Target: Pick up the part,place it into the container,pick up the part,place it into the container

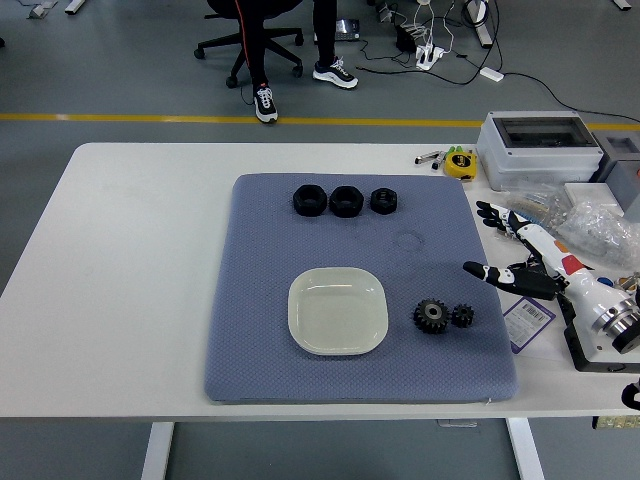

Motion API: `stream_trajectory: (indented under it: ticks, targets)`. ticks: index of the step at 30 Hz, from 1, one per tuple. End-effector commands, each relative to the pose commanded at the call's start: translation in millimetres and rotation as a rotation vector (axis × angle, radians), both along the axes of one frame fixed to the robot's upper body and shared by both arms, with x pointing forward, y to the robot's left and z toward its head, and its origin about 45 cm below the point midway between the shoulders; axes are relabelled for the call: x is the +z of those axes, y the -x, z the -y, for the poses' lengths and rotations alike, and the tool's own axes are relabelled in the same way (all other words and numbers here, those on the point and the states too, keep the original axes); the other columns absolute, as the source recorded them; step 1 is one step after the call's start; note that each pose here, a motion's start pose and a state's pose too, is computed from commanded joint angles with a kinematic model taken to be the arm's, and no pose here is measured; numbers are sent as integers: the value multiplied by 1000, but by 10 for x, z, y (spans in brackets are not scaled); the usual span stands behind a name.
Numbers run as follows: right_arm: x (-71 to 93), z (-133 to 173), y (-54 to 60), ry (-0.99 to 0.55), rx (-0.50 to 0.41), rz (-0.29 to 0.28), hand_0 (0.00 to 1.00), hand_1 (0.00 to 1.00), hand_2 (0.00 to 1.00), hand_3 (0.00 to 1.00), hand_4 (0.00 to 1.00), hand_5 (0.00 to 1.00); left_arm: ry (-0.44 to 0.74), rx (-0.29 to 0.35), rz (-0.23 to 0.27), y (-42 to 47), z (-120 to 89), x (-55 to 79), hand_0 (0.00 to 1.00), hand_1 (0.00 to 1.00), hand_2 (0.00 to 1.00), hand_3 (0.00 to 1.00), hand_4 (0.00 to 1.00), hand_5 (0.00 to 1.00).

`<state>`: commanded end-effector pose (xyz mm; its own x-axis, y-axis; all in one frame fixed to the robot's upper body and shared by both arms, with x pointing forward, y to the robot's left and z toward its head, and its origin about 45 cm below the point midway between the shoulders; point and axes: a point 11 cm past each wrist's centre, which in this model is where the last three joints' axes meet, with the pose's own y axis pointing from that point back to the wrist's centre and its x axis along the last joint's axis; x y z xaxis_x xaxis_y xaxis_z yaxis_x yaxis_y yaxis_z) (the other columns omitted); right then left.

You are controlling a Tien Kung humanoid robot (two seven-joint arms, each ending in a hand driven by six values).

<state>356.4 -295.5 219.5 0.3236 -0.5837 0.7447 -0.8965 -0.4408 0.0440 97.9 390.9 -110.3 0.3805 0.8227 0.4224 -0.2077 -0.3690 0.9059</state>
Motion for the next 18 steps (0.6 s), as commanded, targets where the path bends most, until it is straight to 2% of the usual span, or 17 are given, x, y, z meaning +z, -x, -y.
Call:
stream_trajectory:
  ticks: [5,6,10,18]
  targets:
    - [-22,-27,11,166,63,30,728,755,818,855,998,326,0,8,0,23,1,-5,703,666,656,556,630,577]
    - [-33,-40,12,198,76,34,697,722,778,818,998,243,0,12,-1,35,2,-8,703,665,657,556,631,578]
    - [-114,-118,9,288,125,35,697,722,778,818,998,243,2,18,-5,70,8,-17,703,665,657,556,631,578]
    - [-254,-241,-9,324,165,3,674,707,753,813,998,231,0,21,-3,58,-4,-11,705,665,659,557,629,572]
